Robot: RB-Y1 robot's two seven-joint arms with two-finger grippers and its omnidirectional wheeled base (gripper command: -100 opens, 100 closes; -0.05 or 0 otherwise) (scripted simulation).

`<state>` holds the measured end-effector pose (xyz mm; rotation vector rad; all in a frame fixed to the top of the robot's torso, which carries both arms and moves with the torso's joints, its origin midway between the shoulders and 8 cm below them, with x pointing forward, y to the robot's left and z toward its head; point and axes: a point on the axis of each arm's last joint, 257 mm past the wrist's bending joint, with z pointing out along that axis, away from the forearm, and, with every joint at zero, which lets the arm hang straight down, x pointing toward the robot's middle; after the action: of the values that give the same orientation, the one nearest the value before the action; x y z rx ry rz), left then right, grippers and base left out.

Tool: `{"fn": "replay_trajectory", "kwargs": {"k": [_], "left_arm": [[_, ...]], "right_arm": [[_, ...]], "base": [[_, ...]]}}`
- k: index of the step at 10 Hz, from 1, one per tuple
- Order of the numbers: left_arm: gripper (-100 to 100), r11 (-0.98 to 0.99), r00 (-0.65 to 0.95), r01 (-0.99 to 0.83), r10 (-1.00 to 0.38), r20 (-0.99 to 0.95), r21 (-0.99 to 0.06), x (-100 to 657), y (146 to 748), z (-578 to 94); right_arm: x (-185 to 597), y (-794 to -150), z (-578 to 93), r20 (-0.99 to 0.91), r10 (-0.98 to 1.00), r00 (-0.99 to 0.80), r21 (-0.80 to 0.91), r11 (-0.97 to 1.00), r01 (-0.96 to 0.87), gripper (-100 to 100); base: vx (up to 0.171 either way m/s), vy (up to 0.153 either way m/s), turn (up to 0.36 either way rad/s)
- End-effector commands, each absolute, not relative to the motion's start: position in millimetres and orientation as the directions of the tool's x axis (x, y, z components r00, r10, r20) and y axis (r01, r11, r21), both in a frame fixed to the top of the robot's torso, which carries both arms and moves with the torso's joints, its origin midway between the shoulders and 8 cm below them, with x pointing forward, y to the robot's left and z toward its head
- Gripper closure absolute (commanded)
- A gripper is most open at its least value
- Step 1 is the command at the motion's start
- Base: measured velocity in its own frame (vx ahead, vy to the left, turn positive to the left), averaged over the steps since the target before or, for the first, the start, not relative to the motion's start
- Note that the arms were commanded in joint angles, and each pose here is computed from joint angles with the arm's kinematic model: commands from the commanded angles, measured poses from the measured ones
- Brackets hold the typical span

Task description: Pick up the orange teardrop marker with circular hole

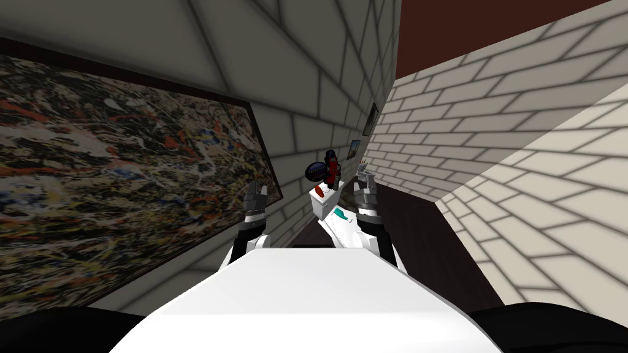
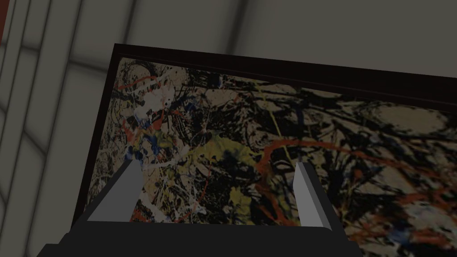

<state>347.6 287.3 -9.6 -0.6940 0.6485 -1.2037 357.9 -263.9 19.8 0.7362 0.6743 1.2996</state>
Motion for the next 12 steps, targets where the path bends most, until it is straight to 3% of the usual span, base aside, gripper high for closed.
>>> {"fn": "replay_trajectory", "kwargs": {"k": [1, 12], "left_arm": [[0, 0.210, 0.235, 0.600, -0.969, -0.081, -0.772, 348, 287, -10], [0, 0.210, 0.235, 0.600, -0.969, -0.081, -0.772, 348, 287, -10]], "right_arm": [[359, -261, 16, -0.061, 0.989, 0.136, 0.801, 0.130, -0.585, -100], [359, -250, -63, -0.375, 0.927, 0.002, 0.837, 0.340, -0.430, -100]], "base": [[-0.004, -0.006, 0.001], [-0.017, -0.020, 0.020]]}}
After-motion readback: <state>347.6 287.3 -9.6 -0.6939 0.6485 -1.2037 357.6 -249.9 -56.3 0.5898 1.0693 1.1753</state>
